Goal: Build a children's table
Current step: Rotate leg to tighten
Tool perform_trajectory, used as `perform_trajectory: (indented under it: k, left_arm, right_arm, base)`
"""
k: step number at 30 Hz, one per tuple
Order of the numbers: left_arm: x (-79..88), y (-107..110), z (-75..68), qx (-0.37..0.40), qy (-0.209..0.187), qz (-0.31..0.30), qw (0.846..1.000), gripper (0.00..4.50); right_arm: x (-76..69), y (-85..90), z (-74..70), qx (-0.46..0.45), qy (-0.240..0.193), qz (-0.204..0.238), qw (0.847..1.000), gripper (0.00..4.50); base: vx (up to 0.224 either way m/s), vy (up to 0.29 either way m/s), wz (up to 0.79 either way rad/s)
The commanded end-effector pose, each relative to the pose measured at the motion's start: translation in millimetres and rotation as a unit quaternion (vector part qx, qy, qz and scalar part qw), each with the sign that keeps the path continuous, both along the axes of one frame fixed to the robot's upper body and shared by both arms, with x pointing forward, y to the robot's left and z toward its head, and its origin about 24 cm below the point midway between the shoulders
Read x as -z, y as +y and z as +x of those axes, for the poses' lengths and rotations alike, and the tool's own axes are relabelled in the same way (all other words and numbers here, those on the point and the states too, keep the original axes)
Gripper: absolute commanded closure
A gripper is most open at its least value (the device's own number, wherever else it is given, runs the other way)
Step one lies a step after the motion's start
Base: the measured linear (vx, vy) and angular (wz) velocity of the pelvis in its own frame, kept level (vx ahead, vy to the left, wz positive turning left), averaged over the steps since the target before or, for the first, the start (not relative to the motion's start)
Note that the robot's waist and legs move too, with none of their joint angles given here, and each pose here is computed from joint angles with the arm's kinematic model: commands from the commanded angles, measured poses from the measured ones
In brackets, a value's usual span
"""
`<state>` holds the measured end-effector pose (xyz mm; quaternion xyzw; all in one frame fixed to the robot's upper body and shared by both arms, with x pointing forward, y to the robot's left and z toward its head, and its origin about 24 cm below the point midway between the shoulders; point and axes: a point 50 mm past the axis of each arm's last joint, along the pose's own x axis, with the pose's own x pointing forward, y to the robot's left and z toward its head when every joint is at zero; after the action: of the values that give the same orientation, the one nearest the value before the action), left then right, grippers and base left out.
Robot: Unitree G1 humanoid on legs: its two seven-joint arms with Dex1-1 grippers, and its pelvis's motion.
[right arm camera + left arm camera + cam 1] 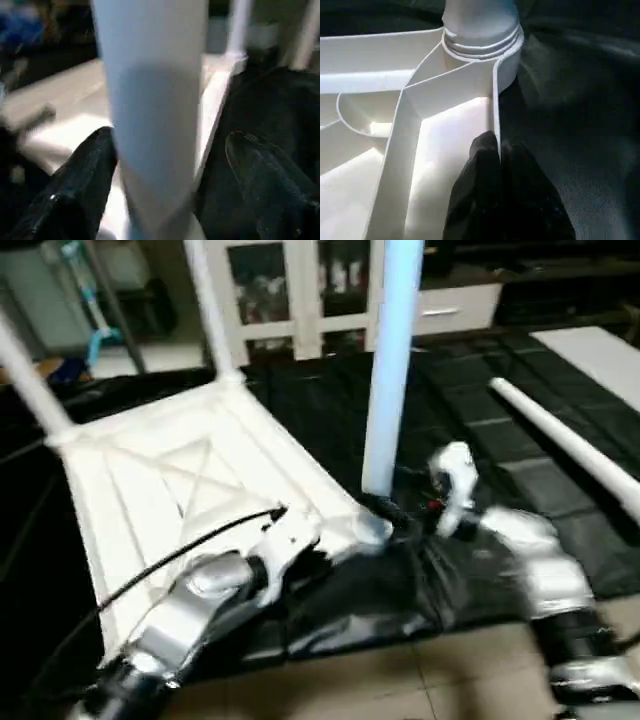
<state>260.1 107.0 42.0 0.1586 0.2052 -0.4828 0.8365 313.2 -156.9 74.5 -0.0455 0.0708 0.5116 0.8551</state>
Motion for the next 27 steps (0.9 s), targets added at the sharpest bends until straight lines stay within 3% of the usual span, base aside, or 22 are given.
perform_trajectory:
  k: [1, 6, 27]
  left_arm:
    - [17.6, 6, -13.3, 0.023, 0.053, 0.026, 0.998, 4.5]
    - [15.0, 3, -20.3, 0.051, 0.063, 0.015, 0.997, 4.5]
    - [12.7, 7, -24.3, 0.063, 0.075, 0.019, 0.995, 4.5]
  right_arm:
    - [10.5, -0.8, -8.2, -0.05, 0.022, -0.039, 0.998, 0.69]
    - [15.8, -2.4, -10.7, -0.068, 0.028, -0.05, 0.996, 0.69]
    - [18.8, -7.0, -11.0, -0.088, 0.036, -0.016, 0.995, 2.43]
  base:
    - [0.057, -0.018, 0.06]
    - [0.021, -0.005, -0.01]
    - [0.0, 0.0, 0.0]
